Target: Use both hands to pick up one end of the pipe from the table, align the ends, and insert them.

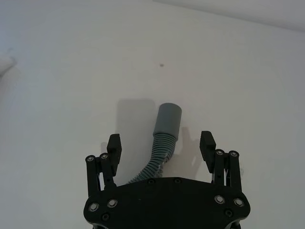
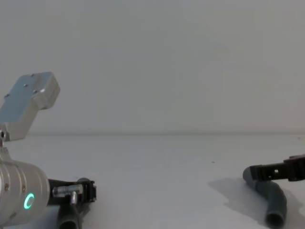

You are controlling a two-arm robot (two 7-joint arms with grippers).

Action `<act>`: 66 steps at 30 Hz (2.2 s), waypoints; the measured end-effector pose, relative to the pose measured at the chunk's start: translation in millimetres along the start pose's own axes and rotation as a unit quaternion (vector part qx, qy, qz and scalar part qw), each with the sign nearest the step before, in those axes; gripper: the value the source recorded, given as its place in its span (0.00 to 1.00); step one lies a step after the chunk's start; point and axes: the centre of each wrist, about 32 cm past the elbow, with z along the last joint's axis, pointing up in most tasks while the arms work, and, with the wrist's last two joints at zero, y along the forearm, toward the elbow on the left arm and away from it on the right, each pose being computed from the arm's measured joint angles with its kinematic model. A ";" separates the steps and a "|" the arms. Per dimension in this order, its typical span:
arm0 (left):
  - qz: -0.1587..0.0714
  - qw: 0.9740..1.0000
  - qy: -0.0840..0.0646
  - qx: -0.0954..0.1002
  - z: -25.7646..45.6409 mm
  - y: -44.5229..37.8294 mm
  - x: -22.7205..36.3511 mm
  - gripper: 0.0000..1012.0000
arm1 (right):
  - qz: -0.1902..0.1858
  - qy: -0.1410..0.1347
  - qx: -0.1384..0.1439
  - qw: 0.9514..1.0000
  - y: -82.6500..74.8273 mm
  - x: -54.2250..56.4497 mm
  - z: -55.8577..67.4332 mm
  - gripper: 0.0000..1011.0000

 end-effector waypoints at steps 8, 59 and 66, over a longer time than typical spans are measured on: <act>0.000 1.000 0.000 0.000 0.0 0.0 0.0 0.33 | -0.011 0.002 -0.008 1.000 4.7 -1.8 -2.8 0.99; 0.000 1.000 0.000 0.000 0.0 0.0 0.0 0.33 | -0.027 0.002 -0.053 0.998 20.4 -3.0 -5.6 0.99; 0.000 1.000 0.000 0.000 0.0 0.0 0.0 0.33 | -0.027 0.002 -0.054 0.998 21.6 -3.1 -5.7 0.90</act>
